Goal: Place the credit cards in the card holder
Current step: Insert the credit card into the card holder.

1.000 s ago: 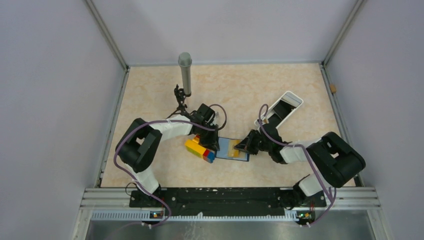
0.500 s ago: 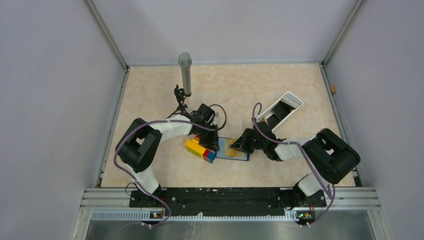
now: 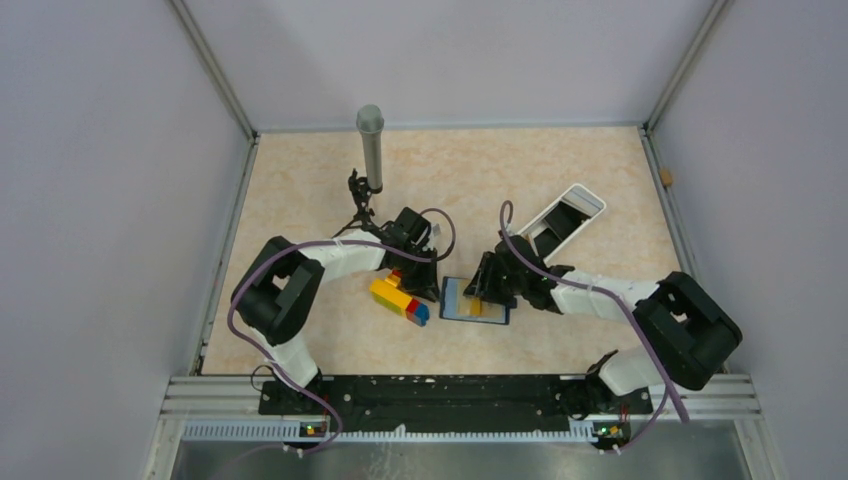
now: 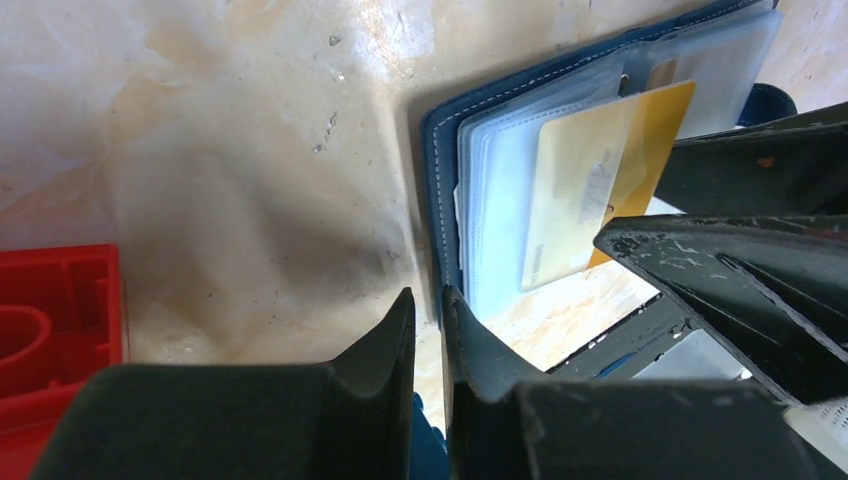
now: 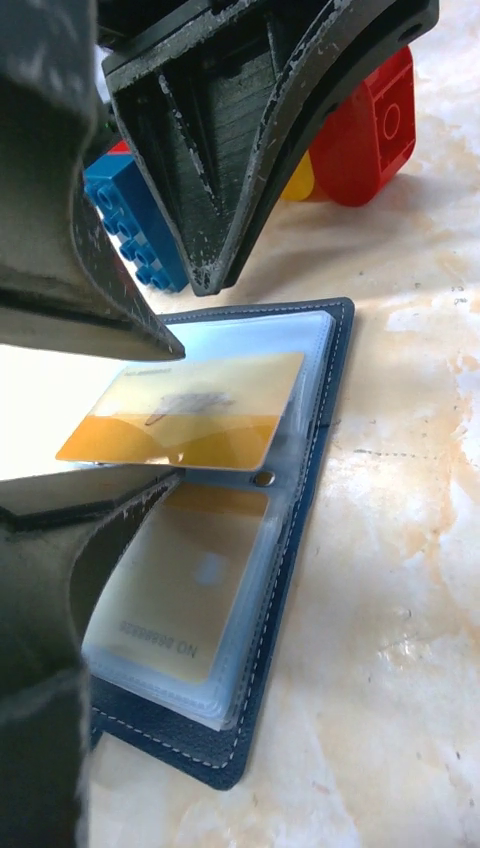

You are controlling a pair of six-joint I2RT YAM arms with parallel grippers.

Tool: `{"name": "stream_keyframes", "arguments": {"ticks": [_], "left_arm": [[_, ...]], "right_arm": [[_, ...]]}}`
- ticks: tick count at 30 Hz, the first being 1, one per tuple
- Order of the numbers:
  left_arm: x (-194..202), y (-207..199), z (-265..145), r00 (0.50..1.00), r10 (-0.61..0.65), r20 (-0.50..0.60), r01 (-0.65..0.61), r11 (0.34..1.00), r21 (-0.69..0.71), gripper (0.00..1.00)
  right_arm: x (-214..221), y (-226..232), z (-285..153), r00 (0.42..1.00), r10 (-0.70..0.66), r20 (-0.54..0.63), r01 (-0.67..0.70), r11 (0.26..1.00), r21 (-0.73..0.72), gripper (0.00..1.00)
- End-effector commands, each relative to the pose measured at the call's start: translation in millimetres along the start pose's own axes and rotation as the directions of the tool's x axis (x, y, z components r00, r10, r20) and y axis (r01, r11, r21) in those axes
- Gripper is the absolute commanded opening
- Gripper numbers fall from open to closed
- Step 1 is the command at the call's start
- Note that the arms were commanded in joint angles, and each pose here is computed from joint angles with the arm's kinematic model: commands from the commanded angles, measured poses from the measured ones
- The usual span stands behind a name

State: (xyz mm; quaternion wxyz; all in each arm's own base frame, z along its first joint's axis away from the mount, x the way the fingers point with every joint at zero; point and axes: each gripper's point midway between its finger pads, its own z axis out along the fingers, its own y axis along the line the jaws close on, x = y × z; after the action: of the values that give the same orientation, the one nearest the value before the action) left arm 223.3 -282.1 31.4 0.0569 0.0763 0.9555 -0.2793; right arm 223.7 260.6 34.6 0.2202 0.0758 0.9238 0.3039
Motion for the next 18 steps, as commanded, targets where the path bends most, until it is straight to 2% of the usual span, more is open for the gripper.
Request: {"name": "stream_keyframes", "arguments": {"ticks": [1, 14, 18], "left_arm": [[-14.1, -17.5, -6.6, 0.999, 0.019, 0.046, -0.021, 0.998, 0.052, 0.15], [-16.3, -38.5, -14.4, 0.997, 0.038, 0.065, -0.047, 0.99, 0.134, 0.19], [-13.1, -42.0, -10.9, 0.998, 0.03, 0.056, -0.038, 0.988, 0.15, 0.22]], "right_arm": [[-8.6, -4.0, -16.2, 0.995, -0.094, 0.022, 0.092, 0.991, 0.095, 0.46], [-19.8, -10.5, -37.4, 0.986, -0.15, 0.077, 0.133, 0.973, 0.187, 0.52], [-11.5, -8.7, -32.7, 0.99, -0.131, 0.053, 0.121, 0.981, 0.152, 0.47]]}}
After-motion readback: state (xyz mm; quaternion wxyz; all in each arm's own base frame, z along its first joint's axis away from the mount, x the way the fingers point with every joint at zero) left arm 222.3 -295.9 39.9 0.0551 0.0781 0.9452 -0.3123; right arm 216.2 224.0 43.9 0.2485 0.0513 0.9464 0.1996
